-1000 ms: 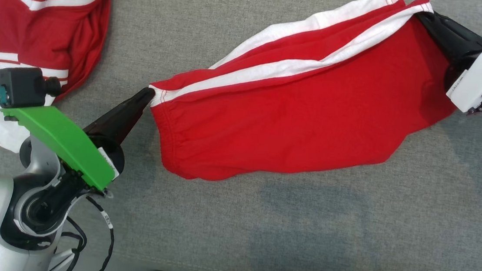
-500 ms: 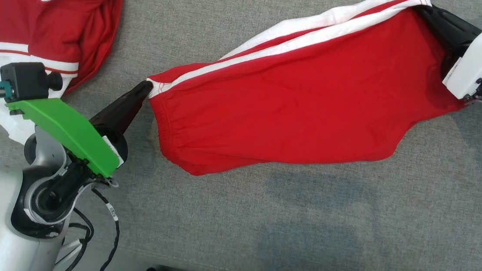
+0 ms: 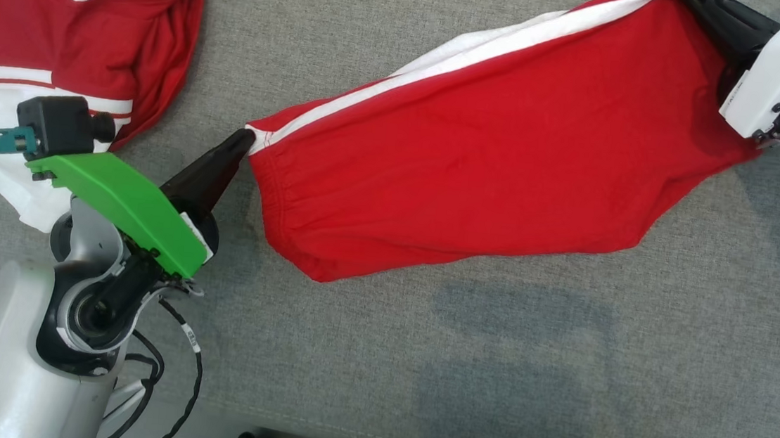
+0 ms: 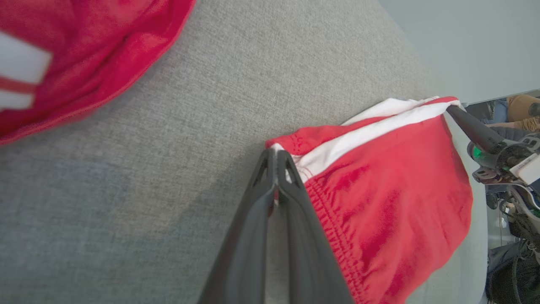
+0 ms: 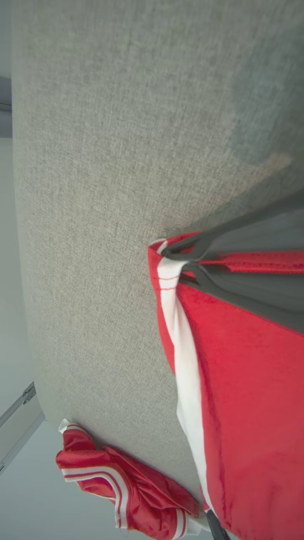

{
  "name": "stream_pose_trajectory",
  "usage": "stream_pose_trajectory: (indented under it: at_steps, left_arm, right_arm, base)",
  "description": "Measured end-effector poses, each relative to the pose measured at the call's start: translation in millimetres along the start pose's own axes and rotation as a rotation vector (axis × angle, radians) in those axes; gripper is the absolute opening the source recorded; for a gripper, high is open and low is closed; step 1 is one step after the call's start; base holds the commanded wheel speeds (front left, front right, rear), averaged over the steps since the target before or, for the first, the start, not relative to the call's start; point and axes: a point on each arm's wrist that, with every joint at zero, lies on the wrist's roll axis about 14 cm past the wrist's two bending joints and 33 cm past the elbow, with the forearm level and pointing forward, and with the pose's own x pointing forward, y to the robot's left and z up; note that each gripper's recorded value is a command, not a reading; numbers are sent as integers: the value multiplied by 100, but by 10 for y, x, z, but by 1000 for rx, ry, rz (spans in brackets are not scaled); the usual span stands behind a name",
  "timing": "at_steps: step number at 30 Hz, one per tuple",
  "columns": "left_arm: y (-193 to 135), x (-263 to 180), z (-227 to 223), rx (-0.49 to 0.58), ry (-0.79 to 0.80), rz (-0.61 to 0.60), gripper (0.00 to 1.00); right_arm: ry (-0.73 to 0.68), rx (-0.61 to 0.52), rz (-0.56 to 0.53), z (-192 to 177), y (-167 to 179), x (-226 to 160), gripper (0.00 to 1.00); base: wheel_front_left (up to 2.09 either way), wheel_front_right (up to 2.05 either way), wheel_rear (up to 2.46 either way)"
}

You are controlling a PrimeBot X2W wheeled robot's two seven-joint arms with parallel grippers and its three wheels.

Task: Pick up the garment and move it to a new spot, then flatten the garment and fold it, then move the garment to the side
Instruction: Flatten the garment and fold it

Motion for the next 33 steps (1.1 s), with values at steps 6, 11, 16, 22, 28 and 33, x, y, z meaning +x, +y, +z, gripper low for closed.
stream_pose_trajectory:
  at_steps: [6, 11, 16, 22, 28, 33]
  left_arm:
    - [40, -5, -35, 31, 7, 23, 0]
    - [64, 6, -56, 37, 14, 32, 55]
    - [87, 15, -34, 46, 1, 41, 100]
    - [134, -68, 193, 198, -84, 82, 100]
    - [-72, -253, 636, 368, -292, 65, 100]
    - [-274, -332, 533, 421, -324, 17, 100]
  right_arm:
    - [7, -4, 18, -23, 72, 53, 0]
    - [15, -10, 28, -54, 121, 87, 100]
    - [6, -34, 26, -29, 117, 67, 100]
    - [-42, -60, 24, 98, 151, -49, 100]
    - [-65, -82, -30, 210, 46, -275, 100]
    - [13, -38, -93, -48, -115, -493, 100]
  base:
    - [0, 0, 0]
    - [0, 0, 0]
    - [0, 0, 0]
    - [0, 0, 0]
    - [0, 0, 0]
    - [0, 0, 0]
